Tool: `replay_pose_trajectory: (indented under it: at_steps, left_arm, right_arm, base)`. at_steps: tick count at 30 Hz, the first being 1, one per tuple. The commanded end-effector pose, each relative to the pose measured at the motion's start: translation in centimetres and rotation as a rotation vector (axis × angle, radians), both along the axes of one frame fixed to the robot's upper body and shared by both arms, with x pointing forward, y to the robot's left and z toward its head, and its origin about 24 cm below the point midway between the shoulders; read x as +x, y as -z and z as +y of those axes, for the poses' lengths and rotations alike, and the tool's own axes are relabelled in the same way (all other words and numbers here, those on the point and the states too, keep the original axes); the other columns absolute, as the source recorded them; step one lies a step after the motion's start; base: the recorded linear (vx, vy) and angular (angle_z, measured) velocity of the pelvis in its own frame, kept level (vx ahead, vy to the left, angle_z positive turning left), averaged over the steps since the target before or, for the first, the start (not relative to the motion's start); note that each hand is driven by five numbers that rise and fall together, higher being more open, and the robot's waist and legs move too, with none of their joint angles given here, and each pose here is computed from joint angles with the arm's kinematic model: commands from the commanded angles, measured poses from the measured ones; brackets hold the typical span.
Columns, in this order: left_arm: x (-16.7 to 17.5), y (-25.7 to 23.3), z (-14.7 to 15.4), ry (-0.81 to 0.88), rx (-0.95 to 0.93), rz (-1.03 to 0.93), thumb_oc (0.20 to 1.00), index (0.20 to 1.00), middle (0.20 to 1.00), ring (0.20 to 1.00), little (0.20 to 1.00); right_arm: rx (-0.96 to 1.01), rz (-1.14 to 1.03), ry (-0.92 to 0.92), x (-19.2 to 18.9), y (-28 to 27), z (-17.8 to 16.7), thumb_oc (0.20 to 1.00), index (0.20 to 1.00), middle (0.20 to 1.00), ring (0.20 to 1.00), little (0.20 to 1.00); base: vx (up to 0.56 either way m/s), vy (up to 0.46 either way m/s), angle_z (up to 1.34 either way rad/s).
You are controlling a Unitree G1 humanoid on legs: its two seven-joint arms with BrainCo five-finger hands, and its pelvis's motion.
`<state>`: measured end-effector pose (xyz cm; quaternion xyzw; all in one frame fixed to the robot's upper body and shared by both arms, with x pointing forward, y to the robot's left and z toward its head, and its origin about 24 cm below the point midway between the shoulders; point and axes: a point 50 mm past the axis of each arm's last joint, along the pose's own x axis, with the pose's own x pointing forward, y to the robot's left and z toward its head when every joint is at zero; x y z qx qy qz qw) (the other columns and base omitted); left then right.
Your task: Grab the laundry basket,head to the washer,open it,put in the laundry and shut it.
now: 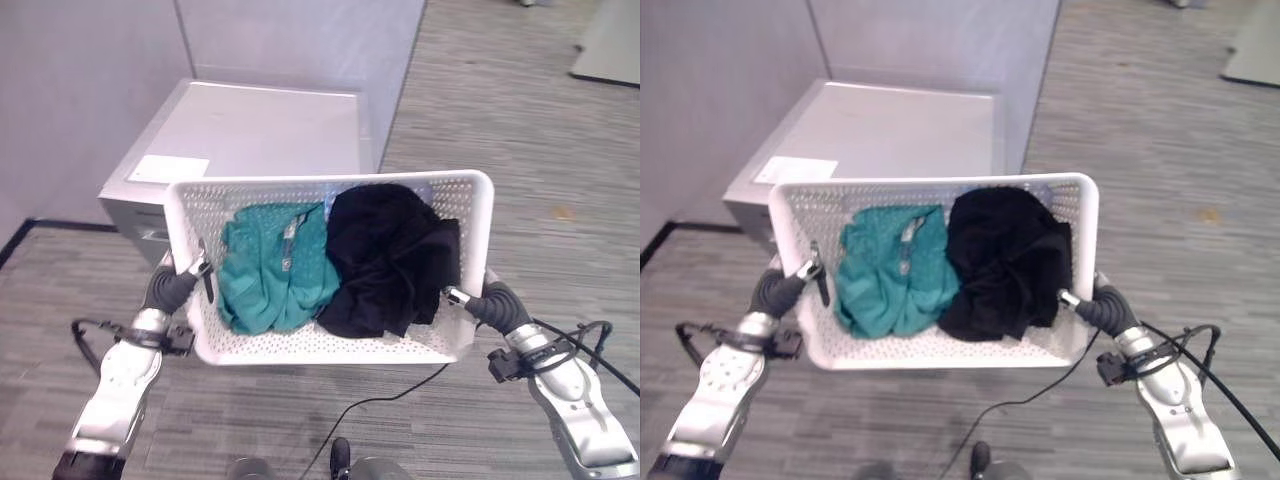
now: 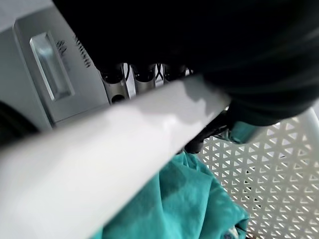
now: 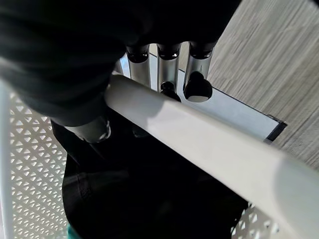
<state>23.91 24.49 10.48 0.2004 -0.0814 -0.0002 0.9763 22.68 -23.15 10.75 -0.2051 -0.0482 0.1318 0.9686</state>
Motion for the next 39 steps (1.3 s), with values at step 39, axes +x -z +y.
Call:
replay_pose_trajectory:
  at_steps: [39]
  left_arm:
    - [17.8, -20.9, -1.1, -0.283, 0.329, -0.086, 0.2, 0.2, 0.2, 0.2, 0.2]
  right_arm:
    - [-0.341, 0.083, 0.365, 19.9, -12.8, 1.4, 0.2, 0.2, 0.2, 0.2, 0.2]
  base:
    - [0.03, 0.05, -0.04]
